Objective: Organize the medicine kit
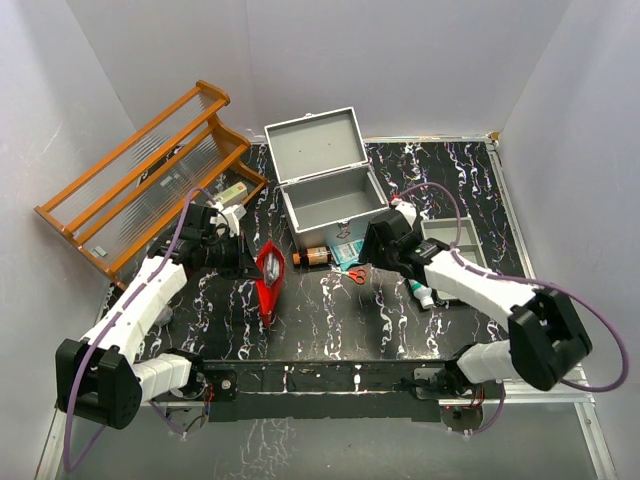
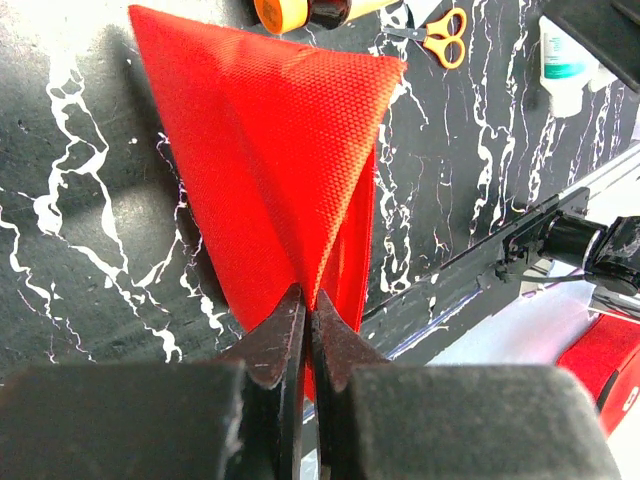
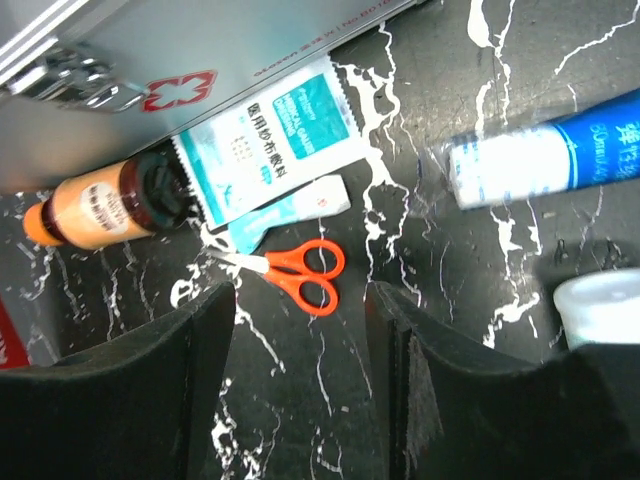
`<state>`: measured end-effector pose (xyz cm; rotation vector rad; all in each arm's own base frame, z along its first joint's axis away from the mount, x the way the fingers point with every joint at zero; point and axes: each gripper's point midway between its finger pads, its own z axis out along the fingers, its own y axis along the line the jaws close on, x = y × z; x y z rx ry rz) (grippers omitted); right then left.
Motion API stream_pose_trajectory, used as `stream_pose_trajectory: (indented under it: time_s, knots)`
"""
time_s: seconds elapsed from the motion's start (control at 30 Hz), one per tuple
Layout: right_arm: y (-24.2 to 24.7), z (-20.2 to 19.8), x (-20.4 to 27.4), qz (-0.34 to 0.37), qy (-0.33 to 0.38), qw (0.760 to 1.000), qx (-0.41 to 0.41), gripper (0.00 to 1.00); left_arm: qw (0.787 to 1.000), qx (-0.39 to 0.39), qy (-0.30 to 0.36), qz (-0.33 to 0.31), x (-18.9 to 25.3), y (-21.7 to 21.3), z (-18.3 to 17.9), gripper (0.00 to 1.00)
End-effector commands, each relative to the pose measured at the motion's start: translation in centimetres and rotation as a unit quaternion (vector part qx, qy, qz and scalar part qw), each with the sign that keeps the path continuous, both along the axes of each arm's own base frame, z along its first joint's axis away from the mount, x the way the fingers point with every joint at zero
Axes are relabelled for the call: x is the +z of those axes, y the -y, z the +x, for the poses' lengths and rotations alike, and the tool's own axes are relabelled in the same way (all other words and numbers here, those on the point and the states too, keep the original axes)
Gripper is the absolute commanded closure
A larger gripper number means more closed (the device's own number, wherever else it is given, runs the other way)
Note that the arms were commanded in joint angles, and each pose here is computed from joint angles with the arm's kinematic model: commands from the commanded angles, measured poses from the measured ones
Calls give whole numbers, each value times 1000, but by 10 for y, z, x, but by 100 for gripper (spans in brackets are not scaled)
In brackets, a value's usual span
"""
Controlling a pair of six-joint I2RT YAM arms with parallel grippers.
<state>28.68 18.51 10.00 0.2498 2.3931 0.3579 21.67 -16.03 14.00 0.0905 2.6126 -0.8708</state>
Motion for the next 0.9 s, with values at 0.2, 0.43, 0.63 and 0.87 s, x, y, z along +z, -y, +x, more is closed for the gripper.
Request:
stream_pose_trajectory:
  time_s: [0.2,0.43,0.63,0.87]
  knots:
    - [-25,62,-4,20,29,999,-24,53,1000,-1,8,-15,0,5,2,100]
    - [-28,83,-25,-6,19,999,-26,54,1000,-7,8,-16,-3,6,2,100]
    - [-12,89,-38,-33,-10,997,-68,49,1000,-12,5,-20,-5,8,2,100]
    - [1,83,-63,-77,-72,991,-86,51,1000,-12,8,-20,-3,9,6,100]
